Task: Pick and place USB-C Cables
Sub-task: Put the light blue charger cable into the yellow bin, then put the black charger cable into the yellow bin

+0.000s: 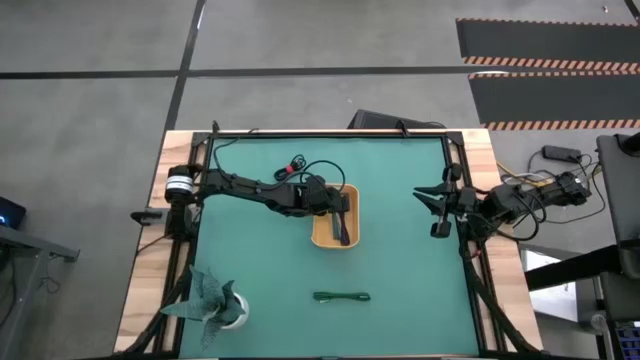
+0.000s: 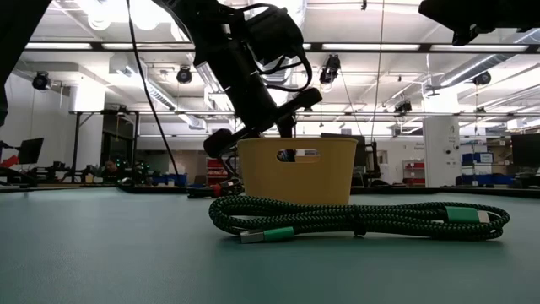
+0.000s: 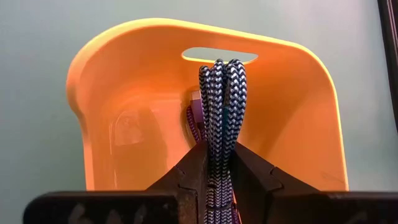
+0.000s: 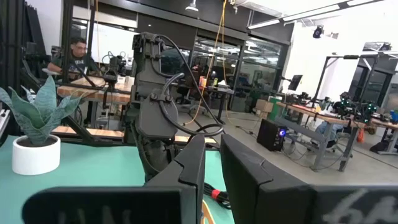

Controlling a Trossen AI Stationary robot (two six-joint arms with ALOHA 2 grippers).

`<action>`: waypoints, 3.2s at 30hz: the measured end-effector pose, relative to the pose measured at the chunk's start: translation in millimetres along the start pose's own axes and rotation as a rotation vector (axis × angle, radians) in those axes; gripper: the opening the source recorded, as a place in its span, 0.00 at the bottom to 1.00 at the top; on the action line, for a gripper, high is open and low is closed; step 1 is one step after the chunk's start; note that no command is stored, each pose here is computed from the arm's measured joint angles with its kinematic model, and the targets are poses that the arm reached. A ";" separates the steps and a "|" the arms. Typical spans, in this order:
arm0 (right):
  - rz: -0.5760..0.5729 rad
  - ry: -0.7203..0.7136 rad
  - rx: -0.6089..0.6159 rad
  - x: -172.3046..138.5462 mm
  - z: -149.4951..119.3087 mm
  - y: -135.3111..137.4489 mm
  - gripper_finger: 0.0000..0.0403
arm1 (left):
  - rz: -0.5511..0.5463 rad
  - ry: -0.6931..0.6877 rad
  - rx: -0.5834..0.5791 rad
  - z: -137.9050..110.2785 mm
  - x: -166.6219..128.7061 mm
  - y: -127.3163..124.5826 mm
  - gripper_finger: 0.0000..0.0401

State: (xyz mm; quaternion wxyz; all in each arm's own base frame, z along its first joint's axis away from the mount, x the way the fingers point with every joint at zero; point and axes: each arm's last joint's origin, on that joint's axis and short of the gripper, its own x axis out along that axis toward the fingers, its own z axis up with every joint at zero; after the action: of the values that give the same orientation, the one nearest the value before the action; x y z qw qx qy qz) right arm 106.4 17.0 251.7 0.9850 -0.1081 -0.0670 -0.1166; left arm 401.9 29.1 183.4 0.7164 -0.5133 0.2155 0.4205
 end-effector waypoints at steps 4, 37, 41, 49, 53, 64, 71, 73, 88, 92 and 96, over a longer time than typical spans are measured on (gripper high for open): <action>0.000 0.000 0.000 0.0 0.0 0.0 0.11 | 0.000 0.000 0.000 0.0 -0.1 0.0 0.11; 0.000 0.000 0.000 0.0 -0.1 0.0 0.11 | -0.004 0.001 0.075 -0.7 -1.2 -0.9 0.40; 0.000 0.001 0.000 0.0 -0.1 0.0 0.11 | -0.049 0.001 0.168 0.1 -12.9 -10.3 0.40; 0.002 0.003 -0.002 0.2 -0.4 0.3 0.11 | -0.141 -0.037 0.446 8.9 -43.3 -26.4 0.40; 0.002 0.002 -0.001 0.3 -0.3 0.3 0.11 | -0.171 -0.073 0.660 16.6 -61.0 -29.3 0.40; -0.001 -0.006 0.004 0.2 0.5 0.0 0.11 | -0.143 -0.130 1.243 28.7 -91.2 -23.0 0.40; -0.001 -0.005 0.004 0.2 0.5 0.0 0.11 | -0.079 -0.113 1.400 35.2 -86.3 -14.6 0.40; -0.001 -0.005 0.004 0.2 0.5 0.0 0.11 | -0.066 -0.120 1.400 40.4 -84.4 -13.7 0.40; -0.001 -0.006 0.004 0.2 0.5 0.0 0.11 | 0.060 -0.109 1.381 81.6 -68.7 3.3 0.40; -0.001 -0.005 0.004 0.2 0.5 0.0 0.11 | 0.124 -0.073 1.361 92.1 -57.3 20.9 0.40; -0.001 -0.005 0.004 0.1 0.5 0.0 0.11 | 0.187 -0.035 1.340 100.1 -44.7 42.7 0.40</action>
State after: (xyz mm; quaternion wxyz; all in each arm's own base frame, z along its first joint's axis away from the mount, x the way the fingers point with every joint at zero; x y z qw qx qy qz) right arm 106.5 17.1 252.2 0.9850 -0.1067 -0.0699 -0.1166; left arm 329.7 108.9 230.9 0.8438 0.0694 0.4616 0.2647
